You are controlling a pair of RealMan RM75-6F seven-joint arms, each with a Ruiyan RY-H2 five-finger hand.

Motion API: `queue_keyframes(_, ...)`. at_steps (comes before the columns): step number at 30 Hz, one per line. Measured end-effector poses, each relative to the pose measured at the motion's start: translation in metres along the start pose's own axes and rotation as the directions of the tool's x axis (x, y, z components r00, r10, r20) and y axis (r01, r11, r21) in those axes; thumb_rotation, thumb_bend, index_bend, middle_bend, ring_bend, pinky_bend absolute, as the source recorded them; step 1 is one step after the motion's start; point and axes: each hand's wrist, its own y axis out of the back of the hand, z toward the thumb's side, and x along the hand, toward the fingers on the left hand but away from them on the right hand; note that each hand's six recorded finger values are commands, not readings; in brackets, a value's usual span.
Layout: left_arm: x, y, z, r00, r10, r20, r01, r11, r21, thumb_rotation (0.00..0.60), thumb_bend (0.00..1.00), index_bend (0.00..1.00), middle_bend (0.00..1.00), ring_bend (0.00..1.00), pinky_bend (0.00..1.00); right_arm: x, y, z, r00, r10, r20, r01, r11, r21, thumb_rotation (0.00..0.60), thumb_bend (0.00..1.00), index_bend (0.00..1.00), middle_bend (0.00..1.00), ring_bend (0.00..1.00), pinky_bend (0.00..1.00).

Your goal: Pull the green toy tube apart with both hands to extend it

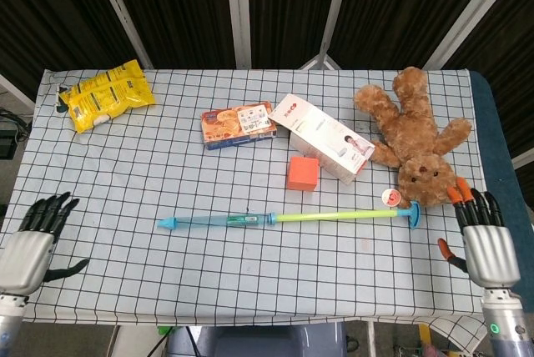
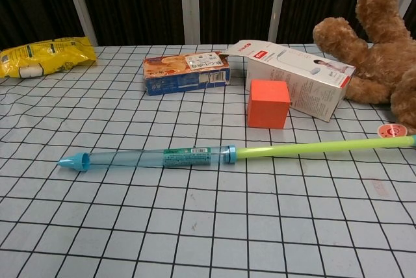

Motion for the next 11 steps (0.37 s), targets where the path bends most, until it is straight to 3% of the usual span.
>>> queue_keyframes(5,-0.017,0.01,-0.03,0.997,0.074,-0.037,-0.074,0.997,0.019,0.6,0.09,0.02,0.0,0.0,0.0,0.031,0.009,-0.02,0.999,-0.039,0.007,0.039,0.999,0.011,0.6,0.33,0.0,0.0,0.0,0.02)
queue_keyframes(11,-0.031,0.017,-0.049,0.99,0.117,-0.075,-0.115,0.993,0.027,0.6,0.09,0.01,0.0,0.0,0.0,0.04,0.008,-0.029,1.0,-0.02,0.024,0.02,1.0,-0.009,0.6,0.33,0.0,0.0,0.0,0.01)
